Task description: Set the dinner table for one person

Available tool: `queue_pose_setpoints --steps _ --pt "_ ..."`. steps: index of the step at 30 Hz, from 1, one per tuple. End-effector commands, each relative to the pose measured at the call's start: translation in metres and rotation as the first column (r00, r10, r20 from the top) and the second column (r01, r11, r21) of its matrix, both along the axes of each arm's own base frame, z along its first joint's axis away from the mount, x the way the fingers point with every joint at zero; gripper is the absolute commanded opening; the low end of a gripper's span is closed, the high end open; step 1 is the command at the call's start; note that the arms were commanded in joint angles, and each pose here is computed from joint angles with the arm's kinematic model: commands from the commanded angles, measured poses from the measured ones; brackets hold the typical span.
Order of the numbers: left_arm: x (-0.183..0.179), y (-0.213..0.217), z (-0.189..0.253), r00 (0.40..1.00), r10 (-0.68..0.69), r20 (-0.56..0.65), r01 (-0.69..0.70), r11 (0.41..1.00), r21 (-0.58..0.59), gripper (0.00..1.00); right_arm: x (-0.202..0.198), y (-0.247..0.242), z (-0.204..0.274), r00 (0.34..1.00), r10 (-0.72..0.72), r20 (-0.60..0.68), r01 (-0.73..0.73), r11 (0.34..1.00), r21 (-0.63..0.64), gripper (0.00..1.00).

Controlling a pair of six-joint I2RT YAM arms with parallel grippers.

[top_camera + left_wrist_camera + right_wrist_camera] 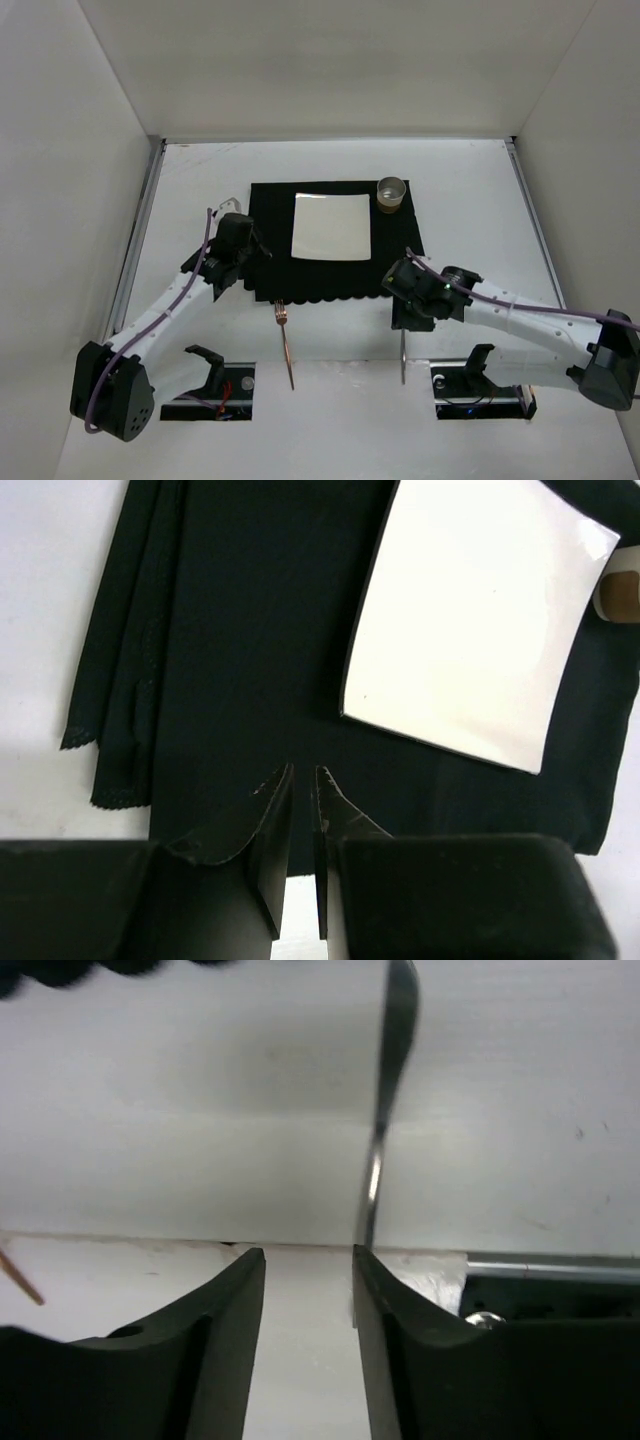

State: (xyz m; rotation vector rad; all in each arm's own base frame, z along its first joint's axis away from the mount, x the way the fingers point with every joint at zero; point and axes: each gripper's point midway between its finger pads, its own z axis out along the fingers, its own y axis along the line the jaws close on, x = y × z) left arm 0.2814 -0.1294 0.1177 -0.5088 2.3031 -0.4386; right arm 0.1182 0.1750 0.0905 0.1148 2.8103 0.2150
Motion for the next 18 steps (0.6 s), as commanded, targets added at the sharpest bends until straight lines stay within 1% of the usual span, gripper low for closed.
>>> queue_pose_setpoints --steps 1,6,14,18 --pt "-0.023 0.005 -0.013 0.998 -0.015 -0.067 0.016 1.0 0.008 0.12 -0.019 -0.02 -0.014 0.991 -0.111 -0.068 0.107 0.992 -0.065 0.49" --pt "-0.036 0.01 -0.019 0.996 -0.008 -0.089 0.01 1.0 0.028 0.12 -0.027 -0.022 -0.034 0.987 -0.129 -0.098 0.121 0.989 -0.085 0.49" --pt "-0.053 0.013 -0.024 0.991 -0.026 -0.131 0.034 0.998 0.058 0.14 -0.026 -0.005 -0.053 0.985 -0.118 -0.122 0.116 0.993 -0.03 0.41" --pt "-0.071 0.023 -0.028 0.981 -0.019 -0.192 0.042 0.992 0.117 0.16 -0.024 0.001 -0.061 0.986 -0.108 -0.13 0.105 0.994 -0.029 0.38"
